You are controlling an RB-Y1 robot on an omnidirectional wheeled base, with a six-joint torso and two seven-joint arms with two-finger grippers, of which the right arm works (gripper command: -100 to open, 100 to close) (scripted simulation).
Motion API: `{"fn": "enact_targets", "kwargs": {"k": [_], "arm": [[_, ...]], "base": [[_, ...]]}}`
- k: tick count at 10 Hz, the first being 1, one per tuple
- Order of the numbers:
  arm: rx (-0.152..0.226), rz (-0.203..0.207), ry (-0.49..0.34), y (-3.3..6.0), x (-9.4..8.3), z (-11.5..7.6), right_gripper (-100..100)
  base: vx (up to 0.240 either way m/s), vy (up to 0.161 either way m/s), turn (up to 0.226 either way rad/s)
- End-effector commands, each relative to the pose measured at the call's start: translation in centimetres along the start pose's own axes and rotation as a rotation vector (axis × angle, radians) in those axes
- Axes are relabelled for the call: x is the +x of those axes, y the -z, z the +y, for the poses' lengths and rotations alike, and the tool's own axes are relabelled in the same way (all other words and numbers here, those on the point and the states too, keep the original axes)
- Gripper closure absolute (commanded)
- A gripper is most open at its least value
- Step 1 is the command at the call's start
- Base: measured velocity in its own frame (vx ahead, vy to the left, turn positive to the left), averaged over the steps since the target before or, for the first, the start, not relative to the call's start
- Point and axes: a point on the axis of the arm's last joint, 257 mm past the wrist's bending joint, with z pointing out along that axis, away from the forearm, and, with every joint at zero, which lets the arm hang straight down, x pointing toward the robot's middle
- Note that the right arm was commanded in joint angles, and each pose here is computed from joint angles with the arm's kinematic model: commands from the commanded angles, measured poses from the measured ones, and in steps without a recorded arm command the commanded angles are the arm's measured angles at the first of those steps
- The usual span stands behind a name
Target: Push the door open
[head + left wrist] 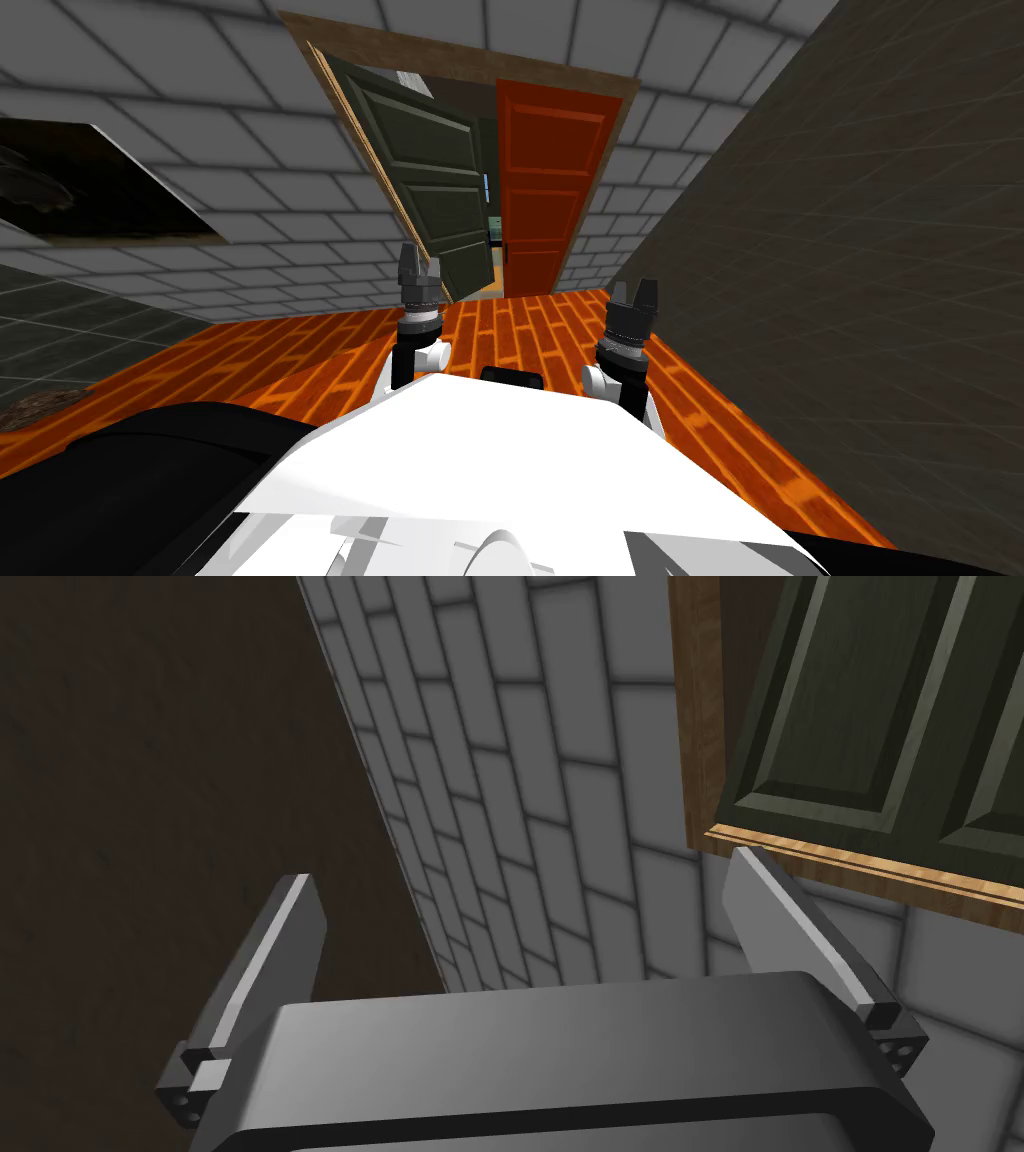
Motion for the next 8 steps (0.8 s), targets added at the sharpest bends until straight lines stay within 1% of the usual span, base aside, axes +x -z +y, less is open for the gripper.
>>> {"fn": "enact_targets", "kwargs": {"k": [1,4,8], "arm": [[0.015,0.004,-0.047,0.38,0.2,-0.9,-100],[0.04,0.005,-0.122,1.04,0.5,-2.4,-100],[0.092,-0.007,-0.265,2.44,1.0,-5.3,-100]], "base": [[0.076,0.001,0.136],[0.146,0.025,0.11],[0.158,0.009,0.146]]}}
